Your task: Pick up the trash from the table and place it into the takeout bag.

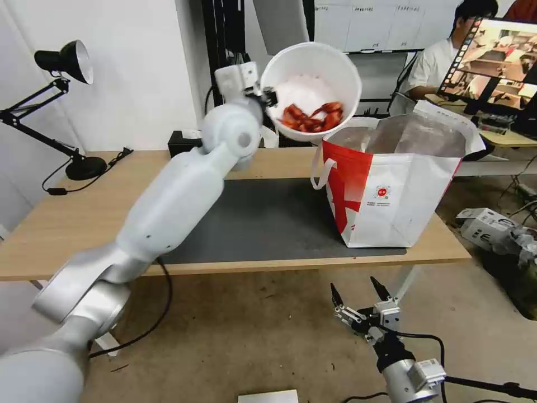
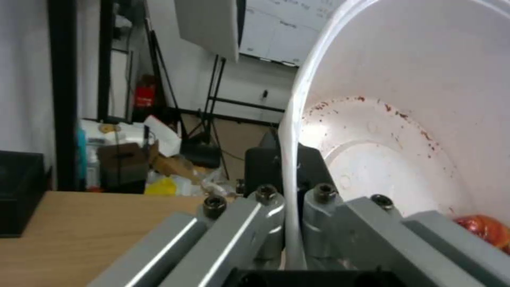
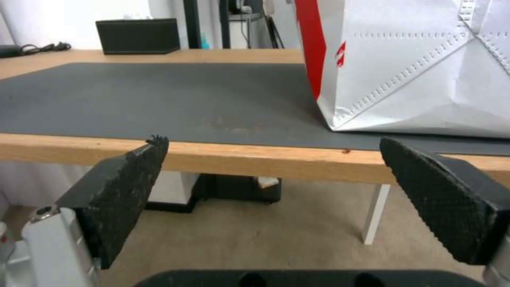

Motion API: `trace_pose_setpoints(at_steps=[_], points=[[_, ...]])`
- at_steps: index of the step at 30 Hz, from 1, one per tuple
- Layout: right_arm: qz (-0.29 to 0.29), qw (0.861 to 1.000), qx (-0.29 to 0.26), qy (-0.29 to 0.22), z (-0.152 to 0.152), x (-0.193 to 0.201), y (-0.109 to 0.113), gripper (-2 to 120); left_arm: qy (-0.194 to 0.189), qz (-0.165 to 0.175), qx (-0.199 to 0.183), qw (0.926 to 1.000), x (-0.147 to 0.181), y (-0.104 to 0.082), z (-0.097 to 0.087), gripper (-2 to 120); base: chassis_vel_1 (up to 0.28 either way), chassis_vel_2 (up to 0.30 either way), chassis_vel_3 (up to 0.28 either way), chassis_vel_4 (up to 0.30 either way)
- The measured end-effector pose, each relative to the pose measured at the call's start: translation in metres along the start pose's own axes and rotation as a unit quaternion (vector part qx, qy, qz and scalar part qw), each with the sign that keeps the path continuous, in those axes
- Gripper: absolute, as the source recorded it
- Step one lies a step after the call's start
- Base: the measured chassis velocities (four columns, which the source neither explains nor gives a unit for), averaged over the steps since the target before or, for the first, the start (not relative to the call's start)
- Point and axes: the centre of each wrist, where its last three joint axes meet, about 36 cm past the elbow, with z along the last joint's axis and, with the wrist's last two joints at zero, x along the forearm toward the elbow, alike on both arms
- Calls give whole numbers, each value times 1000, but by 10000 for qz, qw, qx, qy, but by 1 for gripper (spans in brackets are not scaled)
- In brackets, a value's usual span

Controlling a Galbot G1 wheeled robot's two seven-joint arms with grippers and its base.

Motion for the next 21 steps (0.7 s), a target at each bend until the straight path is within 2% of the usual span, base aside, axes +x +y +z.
trace_pose_setpoints(at_steps=[3, 4, 7, 9, 11, 17, 21], points=[[0, 10000, 0, 0, 0, 0, 0, 100, 47, 43, -79, 9999, -12, -27, 4, 0, 0, 0, 0, 0], [0, 10000, 0, 0, 0, 0, 0, 100, 47, 43, -79, 9999, -12, -27, 4, 0, 0, 0, 0, 0], [0, 10000, 0, 0, 0, 0, 0, 100, 96, 23, -222, 9997, -26, -54, 16, 0, 0, 0, 0, 0], [0, 10000, 0, 0, 0, 0, 0, 100, 91, 13, -269, 9996, -28, -59, 19, 0, 0, 0, 0, 0], [0, 10000, 0, 0, 0, 0, 0, 100, 14, 1, -573, 9984, -35, -77, 37, 0, 0, 0, 0, 0], [0, 10000, 0, 0, 0, 0, 0, 100, -136, 1, -1008, 9948, -41, -89, 57, 0, 0, 0, 0, 0], [0, 10000, 0, 0, 0, 0, 0, 100, -194, 176, -1390, 9900, -38, -93, 72, 0, 0, 0, 0, 0]])
